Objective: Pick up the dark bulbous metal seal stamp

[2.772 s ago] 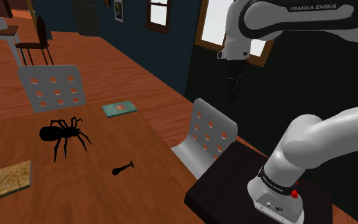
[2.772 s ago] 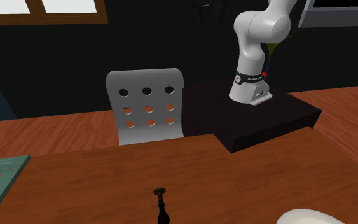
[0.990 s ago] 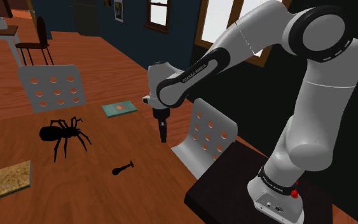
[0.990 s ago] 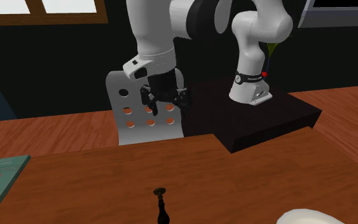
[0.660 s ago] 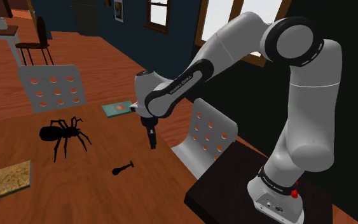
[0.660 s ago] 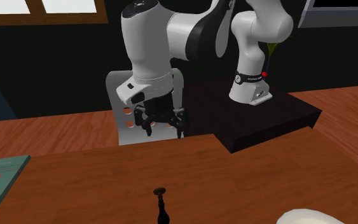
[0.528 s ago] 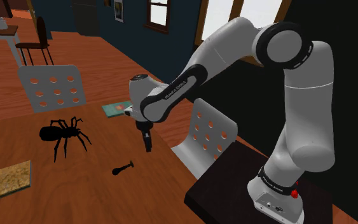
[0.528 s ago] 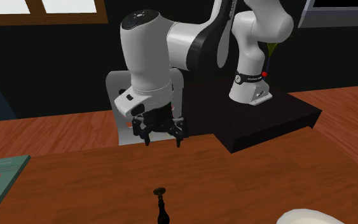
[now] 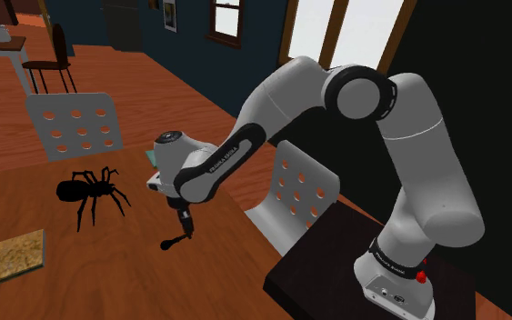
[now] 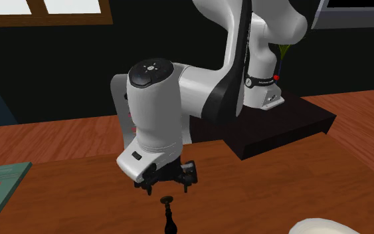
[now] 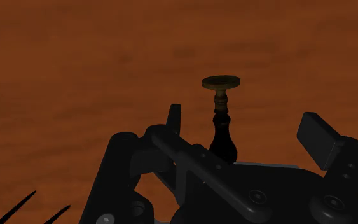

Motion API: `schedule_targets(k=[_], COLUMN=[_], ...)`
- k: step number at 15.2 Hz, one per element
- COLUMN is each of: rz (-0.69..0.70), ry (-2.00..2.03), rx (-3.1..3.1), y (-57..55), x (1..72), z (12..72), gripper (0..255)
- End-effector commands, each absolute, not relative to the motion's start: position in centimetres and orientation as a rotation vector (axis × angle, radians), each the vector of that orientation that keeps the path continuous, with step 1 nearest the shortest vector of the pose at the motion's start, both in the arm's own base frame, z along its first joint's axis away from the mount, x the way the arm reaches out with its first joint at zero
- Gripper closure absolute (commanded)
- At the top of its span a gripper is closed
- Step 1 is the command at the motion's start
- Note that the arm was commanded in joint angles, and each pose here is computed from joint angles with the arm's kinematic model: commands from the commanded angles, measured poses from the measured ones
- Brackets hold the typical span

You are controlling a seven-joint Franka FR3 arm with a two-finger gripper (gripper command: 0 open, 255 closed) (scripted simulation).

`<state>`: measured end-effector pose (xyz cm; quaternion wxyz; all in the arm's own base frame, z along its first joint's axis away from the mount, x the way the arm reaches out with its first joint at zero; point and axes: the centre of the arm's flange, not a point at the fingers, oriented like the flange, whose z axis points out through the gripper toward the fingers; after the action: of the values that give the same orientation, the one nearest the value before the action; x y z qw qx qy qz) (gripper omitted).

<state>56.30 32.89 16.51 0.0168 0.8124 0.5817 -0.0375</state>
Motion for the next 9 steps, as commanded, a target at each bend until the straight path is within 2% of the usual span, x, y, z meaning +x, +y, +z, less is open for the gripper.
schedule_targets(k=[1, 9], rz=[-0.099, -0.091], ry=[1.867, 1.892], rx=[2.473, 2.45], y=[34.9, 35.8], x=[56.9, 57.1], z=[15.0, 10.6], gripper=[0, 0])
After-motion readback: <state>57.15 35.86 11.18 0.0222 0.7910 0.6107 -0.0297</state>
